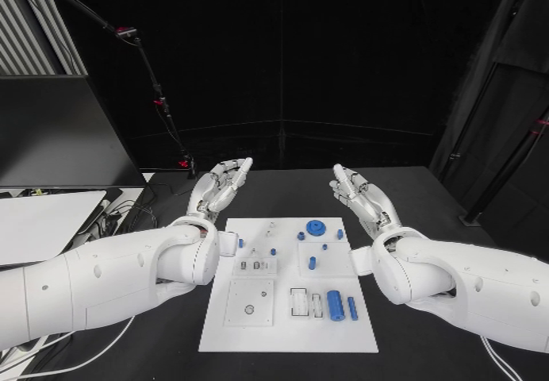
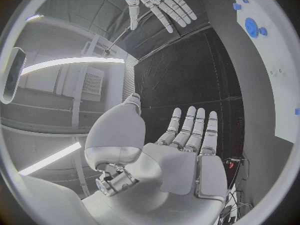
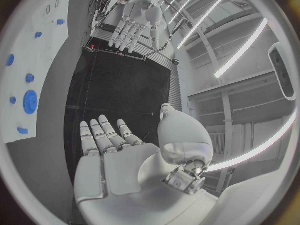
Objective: Assemble the parts on the task board
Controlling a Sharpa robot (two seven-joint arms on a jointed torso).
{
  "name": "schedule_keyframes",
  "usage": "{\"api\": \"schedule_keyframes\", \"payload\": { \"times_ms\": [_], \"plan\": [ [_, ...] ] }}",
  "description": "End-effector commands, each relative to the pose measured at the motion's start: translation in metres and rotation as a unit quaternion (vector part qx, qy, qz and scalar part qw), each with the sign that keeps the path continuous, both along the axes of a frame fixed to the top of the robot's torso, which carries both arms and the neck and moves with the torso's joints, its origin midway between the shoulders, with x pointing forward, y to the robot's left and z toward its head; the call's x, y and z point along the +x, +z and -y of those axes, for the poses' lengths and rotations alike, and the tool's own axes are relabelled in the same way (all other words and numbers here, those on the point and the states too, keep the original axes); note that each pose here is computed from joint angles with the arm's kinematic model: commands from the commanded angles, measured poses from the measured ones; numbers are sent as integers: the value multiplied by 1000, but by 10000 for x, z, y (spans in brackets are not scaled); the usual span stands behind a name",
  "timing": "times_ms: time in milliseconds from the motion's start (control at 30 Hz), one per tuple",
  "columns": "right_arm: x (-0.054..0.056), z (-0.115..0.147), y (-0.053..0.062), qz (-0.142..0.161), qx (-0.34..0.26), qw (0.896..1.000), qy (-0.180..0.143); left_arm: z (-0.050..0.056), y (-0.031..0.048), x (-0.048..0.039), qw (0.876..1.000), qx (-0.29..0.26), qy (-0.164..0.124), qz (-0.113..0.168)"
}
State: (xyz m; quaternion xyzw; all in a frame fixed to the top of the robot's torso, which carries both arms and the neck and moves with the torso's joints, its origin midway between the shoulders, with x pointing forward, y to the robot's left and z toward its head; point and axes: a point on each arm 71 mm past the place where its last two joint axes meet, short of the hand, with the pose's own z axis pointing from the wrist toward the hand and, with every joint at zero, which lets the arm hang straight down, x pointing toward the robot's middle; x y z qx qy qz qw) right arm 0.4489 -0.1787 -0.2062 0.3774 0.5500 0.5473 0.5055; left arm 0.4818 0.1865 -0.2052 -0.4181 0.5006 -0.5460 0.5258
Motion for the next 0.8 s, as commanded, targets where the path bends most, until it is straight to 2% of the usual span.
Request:
{"api": "schedule_keyframes", "payload": {
  "times_ms": [33, 133, 300, 400, 800],
  "plan": [
    [-53, -106, 82, 49, -42, 996, 68, 36, 259, -25, 986, -36, -44, 158],
    [-69, -122, 96, 57, -50, 994, 78, 40, 306, -16, 981, -37, -52, 181],
    [-74, -127, 101, 59, -53, 993, 82, 42, 341, -10, 978, -37, -59, 198],
    [-51, -82, 85, 56, -55, 994, 81, 86, 330, 6, 978, -47, -74, 190],
    [-35, -53, 72, 51, -57, 994, 81, 65, 318, 16, 979, -45, -73, 186]
  ]
}}
